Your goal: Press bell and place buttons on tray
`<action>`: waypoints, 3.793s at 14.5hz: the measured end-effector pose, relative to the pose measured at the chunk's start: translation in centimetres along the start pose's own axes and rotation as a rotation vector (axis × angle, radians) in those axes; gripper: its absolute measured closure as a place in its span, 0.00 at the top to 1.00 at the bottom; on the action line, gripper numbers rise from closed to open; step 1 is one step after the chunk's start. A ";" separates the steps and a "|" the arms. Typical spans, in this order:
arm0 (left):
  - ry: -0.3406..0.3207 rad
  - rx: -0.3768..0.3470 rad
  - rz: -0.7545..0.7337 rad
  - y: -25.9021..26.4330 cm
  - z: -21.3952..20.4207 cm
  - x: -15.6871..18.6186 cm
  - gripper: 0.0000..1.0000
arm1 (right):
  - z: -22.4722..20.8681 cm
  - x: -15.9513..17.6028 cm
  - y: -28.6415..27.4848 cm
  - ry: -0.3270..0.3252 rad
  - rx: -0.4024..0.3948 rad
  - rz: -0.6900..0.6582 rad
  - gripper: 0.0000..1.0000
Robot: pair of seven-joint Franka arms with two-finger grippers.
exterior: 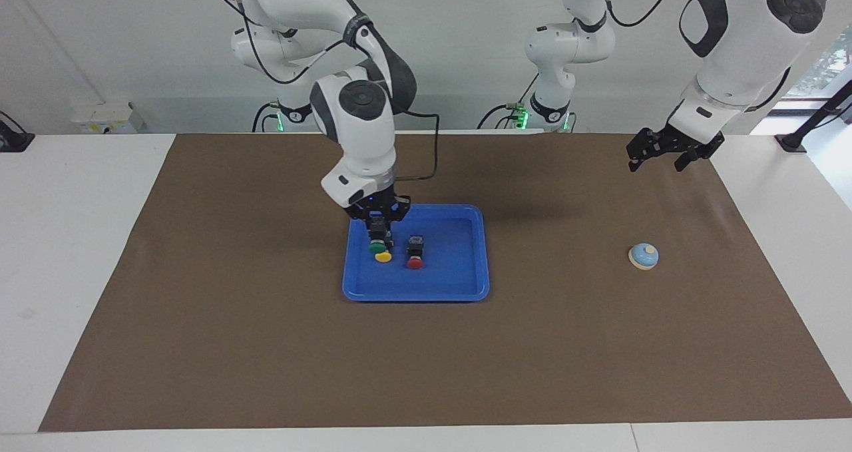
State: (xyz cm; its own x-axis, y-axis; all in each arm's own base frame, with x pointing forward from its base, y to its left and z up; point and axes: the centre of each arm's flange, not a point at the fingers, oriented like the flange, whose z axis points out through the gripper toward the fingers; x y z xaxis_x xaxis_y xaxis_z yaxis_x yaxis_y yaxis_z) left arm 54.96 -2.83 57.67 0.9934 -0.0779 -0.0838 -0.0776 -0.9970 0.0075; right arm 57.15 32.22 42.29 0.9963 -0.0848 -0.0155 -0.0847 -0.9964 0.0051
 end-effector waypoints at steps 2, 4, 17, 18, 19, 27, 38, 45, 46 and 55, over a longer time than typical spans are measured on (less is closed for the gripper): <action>0.000 0.000 0.000 0.0 0.0 0.0 1.00 | 2.0 -0.7 -4.5 -0.011 0.005 -0.013 0.41; 0.000 0.000 0.000 0.0 0.0 0.0 1.00 | 4.4 -1.6 -7.8 -0.012 0.016 -0.052 0.41; 0.000 0.000 0.000 0.0 0.0 0.0 1.00 | 11.7 -5.4 -9.4 0.038 0.072 -0.038 0.46; 0.000 0.000 0.000 0.0 0.0 0.0 1.00 | 11.5 -5.3 -9.3 0.036 0.070 -0.025 0.55; 0.000 0.000 0.000 0.0 0.0 0.0 1.00 | 11.0 -5.2 -9.2 0.029 0.061 -0.009 0.65; 0.000 0.000 0.000 0.0 0.0 0.0 1.00 | -2.8 2.9 5.8 0.070 0.043 0.159 1.00; -0.002 0.000 -0.002 -0.1 0.0 0.0 1.00 | -10.1 5.3 27.7 -0.001 0.014 -0.108 1.00; -0.001 -0.001 -0.007 -0.3 0.0 0.0 1.00 | -16.2 0.5 35.3 -0.074 0.008 -0.134 1.00; -0.001 -0.001 -0.015 -0.8 0.0 0.0 1.00 | -16.8 -0.2 36.0 -0.089 0.011 -0.131 1.00; 0.031 -0.007 -0.095 -6.2 4.2 1.2 0.40 | -15.4 -0.2 36.0 -0.108 0.011 -0.146 1.00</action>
State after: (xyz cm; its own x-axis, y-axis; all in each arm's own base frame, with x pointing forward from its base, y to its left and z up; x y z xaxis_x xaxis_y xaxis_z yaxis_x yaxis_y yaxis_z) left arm 56.23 3.30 53.35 0.9984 0.0175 -0.0535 0.0180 -0.9998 0.0074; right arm 54.17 -3.58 57.83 0.9906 0.0612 -0.1225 0.0598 -0.9981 -0.0157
